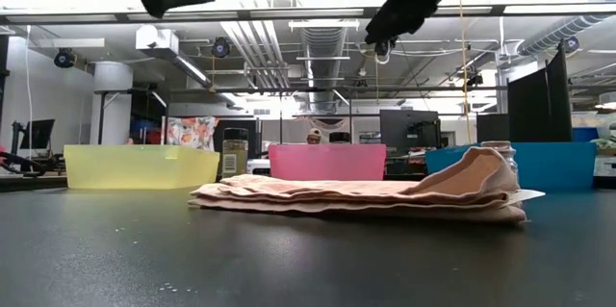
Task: Sort spices by type
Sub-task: Put the left green seasoning bottle into the yellow bin
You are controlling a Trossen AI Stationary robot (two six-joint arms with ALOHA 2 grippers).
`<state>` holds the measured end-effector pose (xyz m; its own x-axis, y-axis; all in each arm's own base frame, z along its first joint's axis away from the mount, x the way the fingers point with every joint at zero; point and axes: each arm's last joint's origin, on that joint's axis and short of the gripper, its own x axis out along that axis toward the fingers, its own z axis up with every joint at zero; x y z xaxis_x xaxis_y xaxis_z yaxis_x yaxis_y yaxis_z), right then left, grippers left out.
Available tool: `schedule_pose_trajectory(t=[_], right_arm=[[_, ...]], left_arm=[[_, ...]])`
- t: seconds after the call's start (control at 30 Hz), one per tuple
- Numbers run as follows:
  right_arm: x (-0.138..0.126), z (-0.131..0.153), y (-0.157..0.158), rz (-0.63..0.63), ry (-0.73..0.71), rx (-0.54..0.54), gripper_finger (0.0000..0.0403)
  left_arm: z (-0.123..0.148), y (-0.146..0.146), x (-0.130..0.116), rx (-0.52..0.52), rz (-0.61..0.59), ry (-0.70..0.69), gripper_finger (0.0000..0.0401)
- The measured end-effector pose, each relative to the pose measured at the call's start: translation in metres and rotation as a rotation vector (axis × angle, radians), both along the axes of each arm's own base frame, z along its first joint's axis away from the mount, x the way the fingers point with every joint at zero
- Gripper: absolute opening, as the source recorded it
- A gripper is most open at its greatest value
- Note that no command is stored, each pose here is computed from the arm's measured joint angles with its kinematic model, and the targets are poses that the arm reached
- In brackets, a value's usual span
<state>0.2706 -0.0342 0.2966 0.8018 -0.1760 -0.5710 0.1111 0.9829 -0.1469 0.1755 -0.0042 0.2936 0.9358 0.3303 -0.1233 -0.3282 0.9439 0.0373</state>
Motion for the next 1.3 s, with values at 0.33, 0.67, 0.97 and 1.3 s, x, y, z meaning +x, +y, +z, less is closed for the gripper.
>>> schedule_pose_trajectory(t=[0.33, 0.67, 0.97, 1.3], right_arm=[[-0.008, -0.032, 0.029, 0.047, 0.004, 0.032, 0.0223], [-0.009, -0.041, 0.030, 0.031, 0.019, 0.060, 0.0229], [-0.002, -0.044, 0.031, 0.030, -0.002, 0.066, 0.0220], [0.000, -0.042, 0.032, 0.020, -0.027, 0.088, 0.0220]], left_arm=[[0.018, -0.018, 0.015, -0.159, -0.038, 0.202, 0.0217], [0.048, -0.043, 0.004, -0.581, 0.070, 0.734, 0.0217], [0.035, -0.090, 0.006, -0.505, -0.152, 1.048, 0.0217], [0.002, -0.120, -0.010, -0.429, -0.137, 1.161, 0.0217]])
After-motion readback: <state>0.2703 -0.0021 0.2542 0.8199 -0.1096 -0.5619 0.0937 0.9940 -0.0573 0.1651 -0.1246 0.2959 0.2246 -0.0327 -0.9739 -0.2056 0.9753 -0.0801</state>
